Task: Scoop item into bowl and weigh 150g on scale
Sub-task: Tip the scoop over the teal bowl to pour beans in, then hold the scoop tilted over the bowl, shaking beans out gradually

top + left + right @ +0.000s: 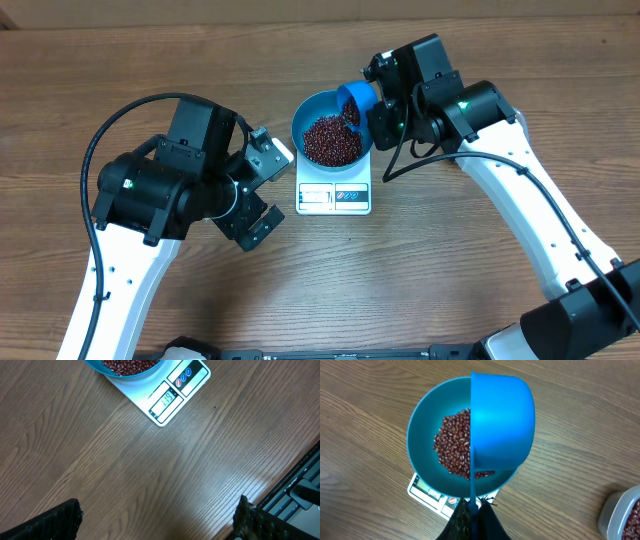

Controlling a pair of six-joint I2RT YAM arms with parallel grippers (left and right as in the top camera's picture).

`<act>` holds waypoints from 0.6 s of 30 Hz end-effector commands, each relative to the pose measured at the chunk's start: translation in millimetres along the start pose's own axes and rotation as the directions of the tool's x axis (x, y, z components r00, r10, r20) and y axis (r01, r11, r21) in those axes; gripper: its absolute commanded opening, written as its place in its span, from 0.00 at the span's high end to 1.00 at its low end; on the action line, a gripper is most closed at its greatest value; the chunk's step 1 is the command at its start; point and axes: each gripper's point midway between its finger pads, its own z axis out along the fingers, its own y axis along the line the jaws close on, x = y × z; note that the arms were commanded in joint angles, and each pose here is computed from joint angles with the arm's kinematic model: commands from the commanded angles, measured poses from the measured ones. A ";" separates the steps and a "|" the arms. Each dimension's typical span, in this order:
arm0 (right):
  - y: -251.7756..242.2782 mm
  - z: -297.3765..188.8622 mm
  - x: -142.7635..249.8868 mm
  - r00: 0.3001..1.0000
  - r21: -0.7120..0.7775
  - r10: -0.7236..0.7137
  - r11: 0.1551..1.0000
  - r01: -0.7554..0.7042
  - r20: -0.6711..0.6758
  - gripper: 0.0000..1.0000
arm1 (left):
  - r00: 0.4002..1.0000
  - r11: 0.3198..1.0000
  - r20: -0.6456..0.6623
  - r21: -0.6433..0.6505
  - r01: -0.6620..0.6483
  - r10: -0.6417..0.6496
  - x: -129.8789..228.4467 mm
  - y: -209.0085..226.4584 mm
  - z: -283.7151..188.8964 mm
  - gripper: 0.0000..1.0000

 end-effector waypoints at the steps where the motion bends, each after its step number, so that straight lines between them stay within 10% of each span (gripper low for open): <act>1: 6.5 -25.5 -19.0 0.996 0.022 -0.025 0.999 0.024 0.085 0.96 | 1.000 1.000 0.029 -0.013 -0.007 0.007 -4.7 0.2 -8.2 0.00; 18: 4.5 -29.8 -20.8 0.995 0.042 -0.030 0.999 0.026 0.093 0.96 | 1.000 1.000 0.029 -0.014 -0.007 0.007 -4.7 0.3 -8.2 0.01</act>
